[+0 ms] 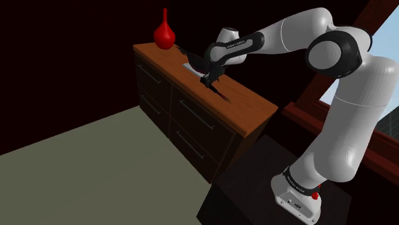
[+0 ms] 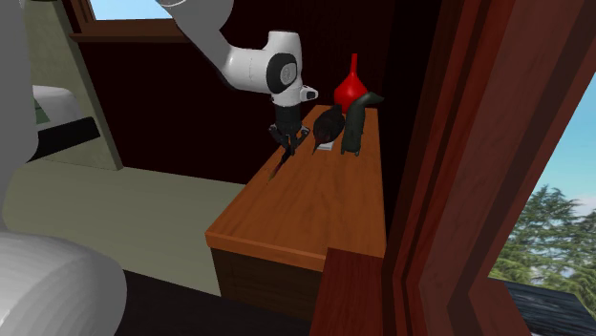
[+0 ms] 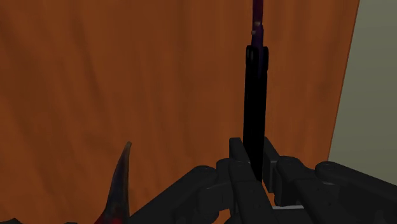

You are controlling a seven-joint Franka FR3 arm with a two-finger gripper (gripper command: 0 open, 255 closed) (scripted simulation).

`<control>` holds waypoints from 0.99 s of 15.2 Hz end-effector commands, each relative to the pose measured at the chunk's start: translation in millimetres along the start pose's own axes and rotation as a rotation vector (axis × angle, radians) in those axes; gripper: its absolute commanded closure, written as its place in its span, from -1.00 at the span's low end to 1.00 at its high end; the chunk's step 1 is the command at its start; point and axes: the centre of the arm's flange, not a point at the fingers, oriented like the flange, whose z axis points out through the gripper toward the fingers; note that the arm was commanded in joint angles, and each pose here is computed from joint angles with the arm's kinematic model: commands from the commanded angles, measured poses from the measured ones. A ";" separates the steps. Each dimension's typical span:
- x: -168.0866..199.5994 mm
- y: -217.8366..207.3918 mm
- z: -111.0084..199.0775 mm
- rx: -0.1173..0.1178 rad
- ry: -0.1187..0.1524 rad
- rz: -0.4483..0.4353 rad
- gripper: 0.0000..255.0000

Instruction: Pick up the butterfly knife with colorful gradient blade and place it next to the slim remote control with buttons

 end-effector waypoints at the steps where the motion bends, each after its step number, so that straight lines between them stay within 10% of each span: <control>1: -1.4 -0.9 6.6 0.000 0.001 0.000 1.00; 8: -1.4 -0.9 6.6 0.000 0.001 0.000 1.00; 9: -1.4 -0.9 6.6 0.000 0.001 0.000 -1.00; 15: -1.4 -0.9 -6.6 0.000 0.001 0.000 -1.00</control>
